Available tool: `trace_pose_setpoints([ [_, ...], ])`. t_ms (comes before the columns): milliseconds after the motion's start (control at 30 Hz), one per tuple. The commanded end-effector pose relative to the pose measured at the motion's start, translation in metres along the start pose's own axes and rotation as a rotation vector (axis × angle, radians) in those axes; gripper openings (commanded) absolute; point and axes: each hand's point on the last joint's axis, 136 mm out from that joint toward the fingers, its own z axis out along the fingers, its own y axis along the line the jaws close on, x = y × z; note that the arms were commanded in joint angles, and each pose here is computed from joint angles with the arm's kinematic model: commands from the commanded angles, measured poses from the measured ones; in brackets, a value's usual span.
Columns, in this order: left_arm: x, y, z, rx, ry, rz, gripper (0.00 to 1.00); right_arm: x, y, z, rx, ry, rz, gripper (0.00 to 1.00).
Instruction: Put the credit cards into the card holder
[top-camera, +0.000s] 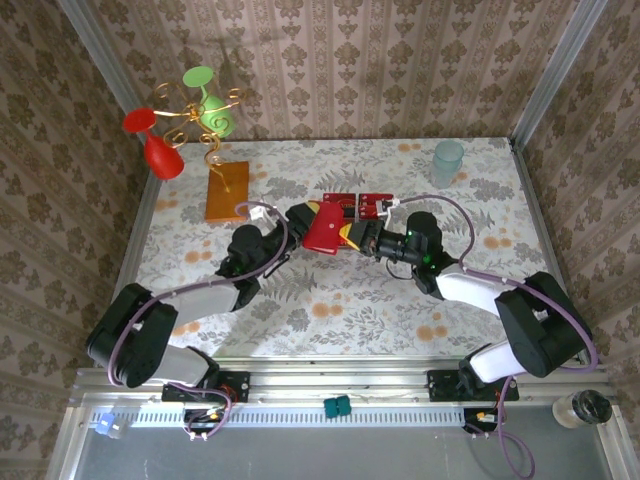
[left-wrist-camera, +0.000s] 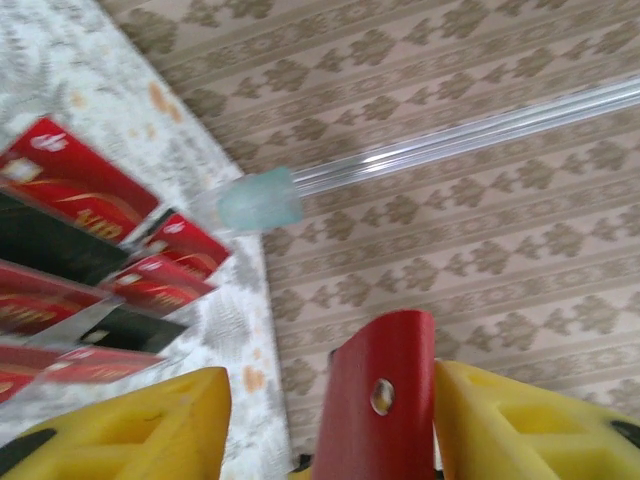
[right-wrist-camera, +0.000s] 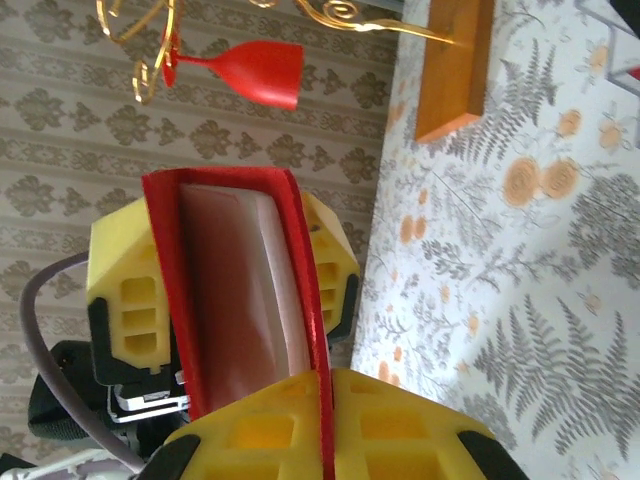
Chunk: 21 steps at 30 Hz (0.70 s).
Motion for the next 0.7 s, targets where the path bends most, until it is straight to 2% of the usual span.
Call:
trace_pose_setpoints([
  [0, 0.012, 0.022, -0.010, -0.081, 0.052, 0.072, 0.58, 0.013, -0.006, -0.006, 0.006, 0.034, -0.040, 0.00],
  [167, 0.024, 0.051, -0.019, -0.167, 0.091, 0.103, 0.62, 0.027, -0.034, -0.011, 0.067, 0.057, -0.033, 0.00],
  [500, 0.057, 0.103, -0.024, -0.289, 0.197, 0.123, 0.62, 0.062, -0.115, -0.020, 0.244, 0.146, 0.007, 0.00],
  [667, 0.061, 0.126, -0.036, -0.423, 0.242, 0.196, 0.62, 0.071, -0.141, -0.025, 0.296, 0.166, 0.027, 0.00],
])
